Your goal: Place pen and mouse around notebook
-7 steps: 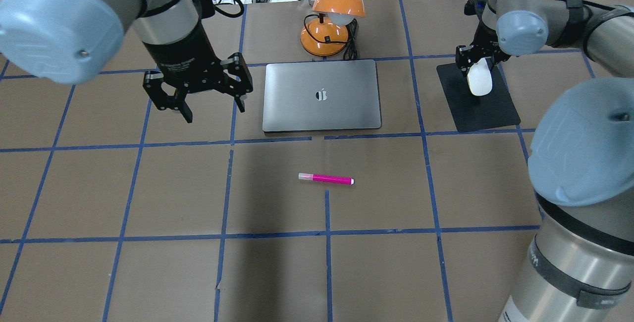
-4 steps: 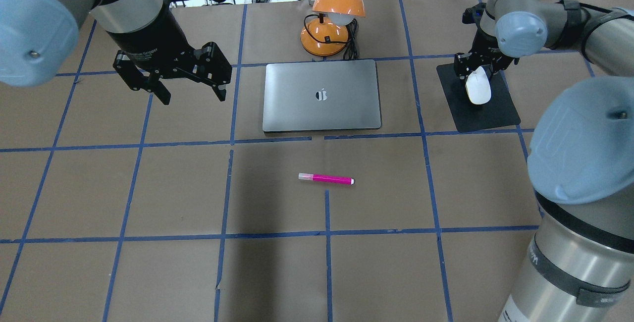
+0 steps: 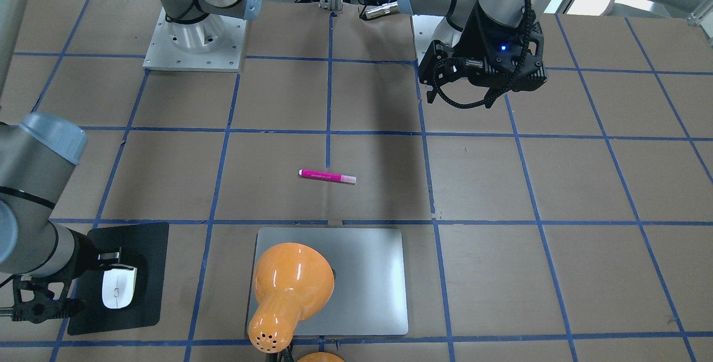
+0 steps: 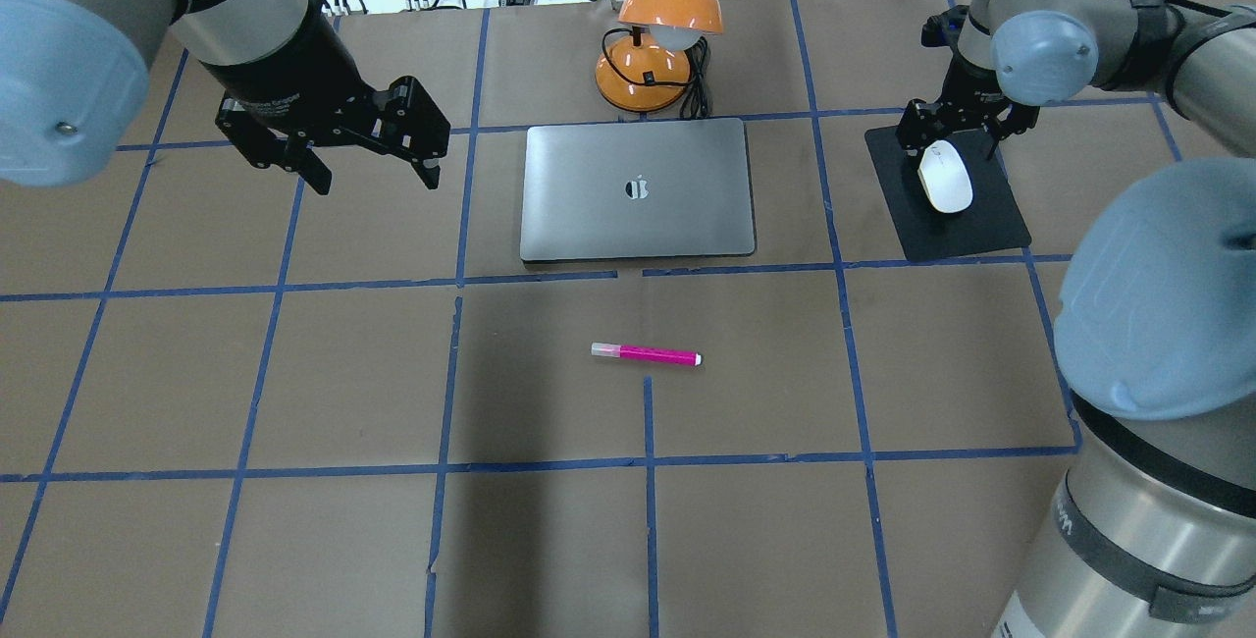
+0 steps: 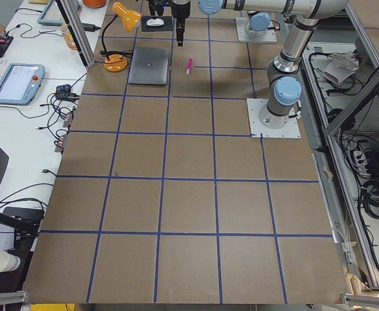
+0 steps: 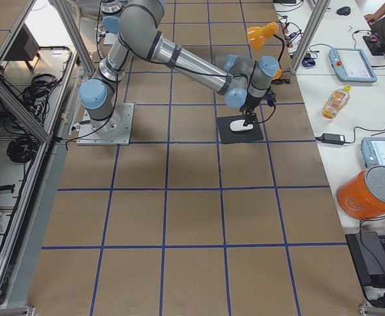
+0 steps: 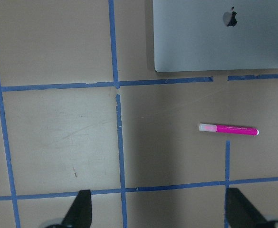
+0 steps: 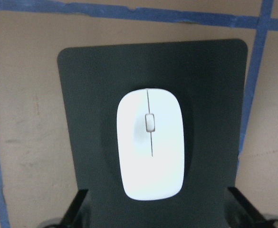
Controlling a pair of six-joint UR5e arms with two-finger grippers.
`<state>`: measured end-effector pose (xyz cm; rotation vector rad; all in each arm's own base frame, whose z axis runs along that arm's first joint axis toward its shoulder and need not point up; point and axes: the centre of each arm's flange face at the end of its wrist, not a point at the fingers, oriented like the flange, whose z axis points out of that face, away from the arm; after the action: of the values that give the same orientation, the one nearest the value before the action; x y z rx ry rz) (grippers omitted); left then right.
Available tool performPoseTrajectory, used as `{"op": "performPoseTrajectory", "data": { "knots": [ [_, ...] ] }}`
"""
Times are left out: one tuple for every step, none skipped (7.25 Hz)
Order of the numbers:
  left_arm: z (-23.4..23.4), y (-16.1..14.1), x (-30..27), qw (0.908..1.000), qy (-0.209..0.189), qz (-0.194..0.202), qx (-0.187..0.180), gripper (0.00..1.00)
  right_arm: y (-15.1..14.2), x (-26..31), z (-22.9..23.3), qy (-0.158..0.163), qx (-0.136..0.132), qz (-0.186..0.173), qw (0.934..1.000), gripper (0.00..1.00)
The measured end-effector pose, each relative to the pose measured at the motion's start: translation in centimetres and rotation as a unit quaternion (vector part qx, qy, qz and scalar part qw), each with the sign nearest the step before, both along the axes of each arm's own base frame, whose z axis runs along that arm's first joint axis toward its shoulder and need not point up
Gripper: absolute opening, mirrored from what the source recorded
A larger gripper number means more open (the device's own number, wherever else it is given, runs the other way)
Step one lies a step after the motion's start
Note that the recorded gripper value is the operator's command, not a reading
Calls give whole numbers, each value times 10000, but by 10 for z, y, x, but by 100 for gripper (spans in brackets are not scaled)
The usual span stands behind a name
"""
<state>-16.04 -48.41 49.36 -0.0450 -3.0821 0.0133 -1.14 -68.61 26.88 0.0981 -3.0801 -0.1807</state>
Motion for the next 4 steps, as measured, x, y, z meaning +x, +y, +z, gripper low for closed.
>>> {"op": "performPoseTrajectory", "data": {
  "knots": [
    [0,0,0,10000,-3,6,-10,100,21,7,52,16,-40,-230,9997,100],
    [0,-1,0,10000,-4,11,-12,100,47,20,100,26,-34,-550,9985,100],
    [0,-1,0,10000,-8,15,-13,100,75,43,140,49,-31,-714,9974,100],
    [0,-1,1,10000,-37,20,-14,100,103,67,173,78,-87,-801,9967,100]
  ]
}}
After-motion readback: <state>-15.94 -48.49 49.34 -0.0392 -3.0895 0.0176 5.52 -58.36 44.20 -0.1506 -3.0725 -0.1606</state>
